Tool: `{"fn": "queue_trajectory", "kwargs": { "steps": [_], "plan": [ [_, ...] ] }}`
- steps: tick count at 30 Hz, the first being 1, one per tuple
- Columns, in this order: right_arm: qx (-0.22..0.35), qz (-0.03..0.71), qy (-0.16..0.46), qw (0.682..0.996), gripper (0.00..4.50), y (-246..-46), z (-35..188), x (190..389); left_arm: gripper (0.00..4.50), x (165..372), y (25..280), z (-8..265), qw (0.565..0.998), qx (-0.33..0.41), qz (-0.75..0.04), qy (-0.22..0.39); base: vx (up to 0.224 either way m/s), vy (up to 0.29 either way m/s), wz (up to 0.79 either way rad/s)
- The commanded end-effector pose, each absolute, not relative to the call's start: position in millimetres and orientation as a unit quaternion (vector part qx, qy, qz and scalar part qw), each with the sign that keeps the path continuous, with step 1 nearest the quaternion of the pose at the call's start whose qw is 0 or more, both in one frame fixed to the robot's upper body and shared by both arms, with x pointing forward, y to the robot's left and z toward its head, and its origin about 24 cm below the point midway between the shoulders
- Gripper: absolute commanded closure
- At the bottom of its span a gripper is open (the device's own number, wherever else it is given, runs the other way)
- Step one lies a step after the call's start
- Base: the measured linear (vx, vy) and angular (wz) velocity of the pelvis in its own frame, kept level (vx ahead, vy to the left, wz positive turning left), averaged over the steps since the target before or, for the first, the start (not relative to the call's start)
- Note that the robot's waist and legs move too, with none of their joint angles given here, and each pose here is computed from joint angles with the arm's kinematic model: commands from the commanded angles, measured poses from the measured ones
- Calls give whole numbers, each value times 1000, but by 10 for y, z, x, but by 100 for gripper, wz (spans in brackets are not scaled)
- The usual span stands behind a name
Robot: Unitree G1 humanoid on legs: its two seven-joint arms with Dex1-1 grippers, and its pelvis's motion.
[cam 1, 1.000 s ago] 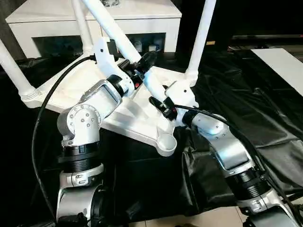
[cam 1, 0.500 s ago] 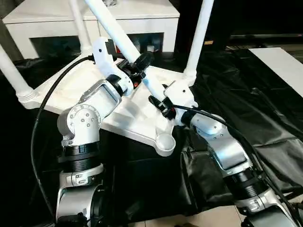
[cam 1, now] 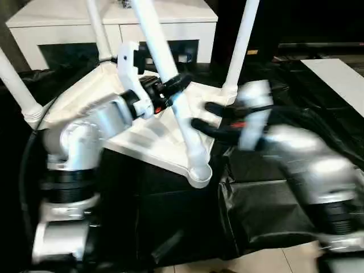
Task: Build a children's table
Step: Pick table leg
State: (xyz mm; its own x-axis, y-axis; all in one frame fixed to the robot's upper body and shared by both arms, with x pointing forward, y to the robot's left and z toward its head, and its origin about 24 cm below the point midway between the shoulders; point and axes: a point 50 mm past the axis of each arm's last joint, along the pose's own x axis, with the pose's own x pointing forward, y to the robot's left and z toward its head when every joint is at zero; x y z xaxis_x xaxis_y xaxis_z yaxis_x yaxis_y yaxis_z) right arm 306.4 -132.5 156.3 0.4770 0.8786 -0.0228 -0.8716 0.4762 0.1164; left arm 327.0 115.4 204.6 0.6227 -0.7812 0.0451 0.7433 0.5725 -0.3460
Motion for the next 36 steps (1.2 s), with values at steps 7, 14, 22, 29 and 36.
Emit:
{"fn": "queue_trajectory", "kwargs": {
  "steps": [7,14,22,29,36],
  "plan": [
    [95,562,118,813,71,-1554,1600,2996,271,3110,1003,2277,806,-149,-571,39,0,0,0],
    [103,597,153,781,71,-1442,1544,2932,272,3104,954,2350,783,-152,-602,30,0,0,0],
    [106,609,169,768,153,-1383,1522,2925,272,3127,948,2341,781,-156,-604,33,0,0,0],
    [101,604,178,771,207,-1333,1492,2957,272,3168,975,2337,782,-178,-597,30,0,0,0],
    [99,620,193,754,252,-1324,1501,2939,272,3191,989,2335,780,-193,-594,29,0,0,0]
  ]
}}
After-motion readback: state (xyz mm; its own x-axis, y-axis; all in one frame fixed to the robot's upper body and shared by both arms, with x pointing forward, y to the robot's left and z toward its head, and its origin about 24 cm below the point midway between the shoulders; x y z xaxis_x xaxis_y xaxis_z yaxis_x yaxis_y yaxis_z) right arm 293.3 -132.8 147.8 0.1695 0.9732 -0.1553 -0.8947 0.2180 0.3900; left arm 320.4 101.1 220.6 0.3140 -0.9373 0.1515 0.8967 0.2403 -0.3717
